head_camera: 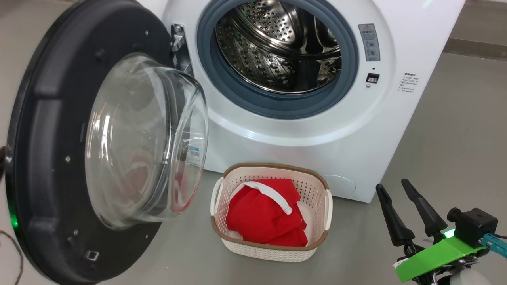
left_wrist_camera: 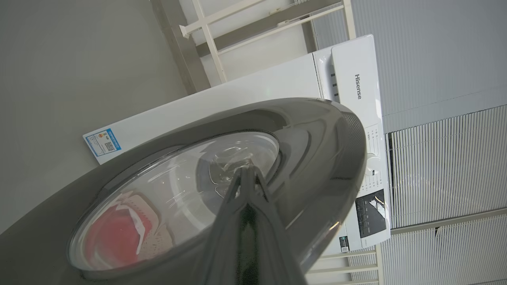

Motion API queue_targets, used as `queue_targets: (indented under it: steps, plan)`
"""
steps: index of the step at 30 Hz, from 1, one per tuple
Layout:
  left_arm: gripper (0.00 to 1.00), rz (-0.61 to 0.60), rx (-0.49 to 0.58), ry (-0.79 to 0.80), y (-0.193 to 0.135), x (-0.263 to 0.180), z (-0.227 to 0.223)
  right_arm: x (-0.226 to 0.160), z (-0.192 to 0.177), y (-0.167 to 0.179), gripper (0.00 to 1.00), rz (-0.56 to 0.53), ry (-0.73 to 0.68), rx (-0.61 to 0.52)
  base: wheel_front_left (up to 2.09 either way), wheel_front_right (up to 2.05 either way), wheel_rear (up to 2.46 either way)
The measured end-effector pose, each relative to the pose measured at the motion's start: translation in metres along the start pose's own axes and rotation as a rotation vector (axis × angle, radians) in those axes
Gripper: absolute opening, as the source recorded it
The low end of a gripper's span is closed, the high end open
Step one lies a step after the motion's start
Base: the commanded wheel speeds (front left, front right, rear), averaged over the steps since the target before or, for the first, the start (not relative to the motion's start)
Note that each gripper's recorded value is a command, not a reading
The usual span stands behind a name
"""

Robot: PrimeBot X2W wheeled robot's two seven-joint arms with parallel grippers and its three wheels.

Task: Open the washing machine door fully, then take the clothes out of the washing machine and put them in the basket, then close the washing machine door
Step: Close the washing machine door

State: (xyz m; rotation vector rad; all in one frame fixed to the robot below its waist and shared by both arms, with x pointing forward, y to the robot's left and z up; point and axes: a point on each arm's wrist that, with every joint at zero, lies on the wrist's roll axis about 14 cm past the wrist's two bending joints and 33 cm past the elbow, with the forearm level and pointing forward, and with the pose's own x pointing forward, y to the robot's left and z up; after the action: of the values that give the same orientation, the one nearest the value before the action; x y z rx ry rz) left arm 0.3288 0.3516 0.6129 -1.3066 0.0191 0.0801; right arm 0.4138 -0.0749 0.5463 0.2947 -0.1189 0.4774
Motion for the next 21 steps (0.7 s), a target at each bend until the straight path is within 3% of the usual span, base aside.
queue_targets:
  steps: [21]
  plan:
    - [0.0,-0.108,0.063,0.409,-0.05,0.004,-0.102,-0.014,0.008,-0.016,1.0,-0.056,-0.018,-0.01,0.0,0.0,0.0]
